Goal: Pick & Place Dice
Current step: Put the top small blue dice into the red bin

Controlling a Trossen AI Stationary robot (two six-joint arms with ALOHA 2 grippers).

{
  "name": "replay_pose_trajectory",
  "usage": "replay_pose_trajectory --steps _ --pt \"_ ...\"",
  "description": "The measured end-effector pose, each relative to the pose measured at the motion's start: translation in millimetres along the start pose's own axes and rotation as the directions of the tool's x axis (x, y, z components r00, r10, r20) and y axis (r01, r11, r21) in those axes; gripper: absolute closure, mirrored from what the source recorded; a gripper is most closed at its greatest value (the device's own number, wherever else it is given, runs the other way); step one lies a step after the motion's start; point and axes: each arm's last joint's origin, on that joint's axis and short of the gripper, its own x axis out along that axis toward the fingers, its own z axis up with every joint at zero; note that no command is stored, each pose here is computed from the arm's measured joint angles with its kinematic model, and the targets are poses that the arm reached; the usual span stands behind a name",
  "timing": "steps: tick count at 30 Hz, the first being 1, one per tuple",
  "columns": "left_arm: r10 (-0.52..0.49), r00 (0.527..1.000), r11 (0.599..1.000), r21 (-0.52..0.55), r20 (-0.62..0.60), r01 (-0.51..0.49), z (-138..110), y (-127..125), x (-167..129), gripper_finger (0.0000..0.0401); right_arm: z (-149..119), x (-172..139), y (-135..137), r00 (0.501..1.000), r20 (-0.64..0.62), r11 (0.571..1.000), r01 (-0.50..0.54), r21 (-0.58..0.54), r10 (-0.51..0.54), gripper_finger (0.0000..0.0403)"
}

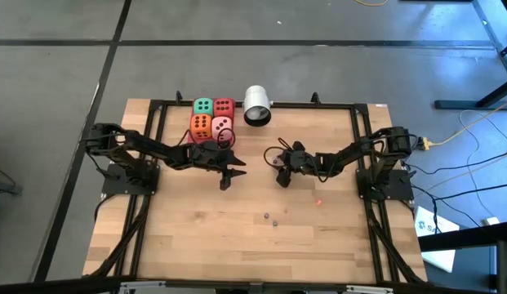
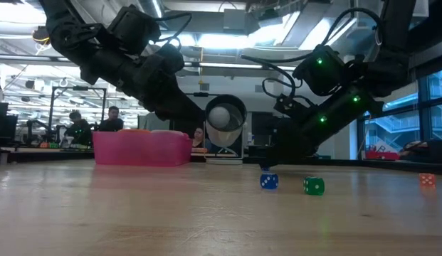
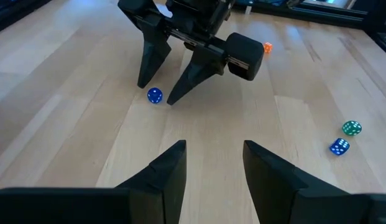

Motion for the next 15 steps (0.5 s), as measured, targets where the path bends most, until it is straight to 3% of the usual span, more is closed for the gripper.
replay_pose_trajectory --steps 15 --pt "-0.003 1.000 1.000 -0.017 0.000 0.003 0 0 0 0.0255 1 20 7 1.000 -0.013 1.000 -0.020 -0.002 0.019 0.0247"
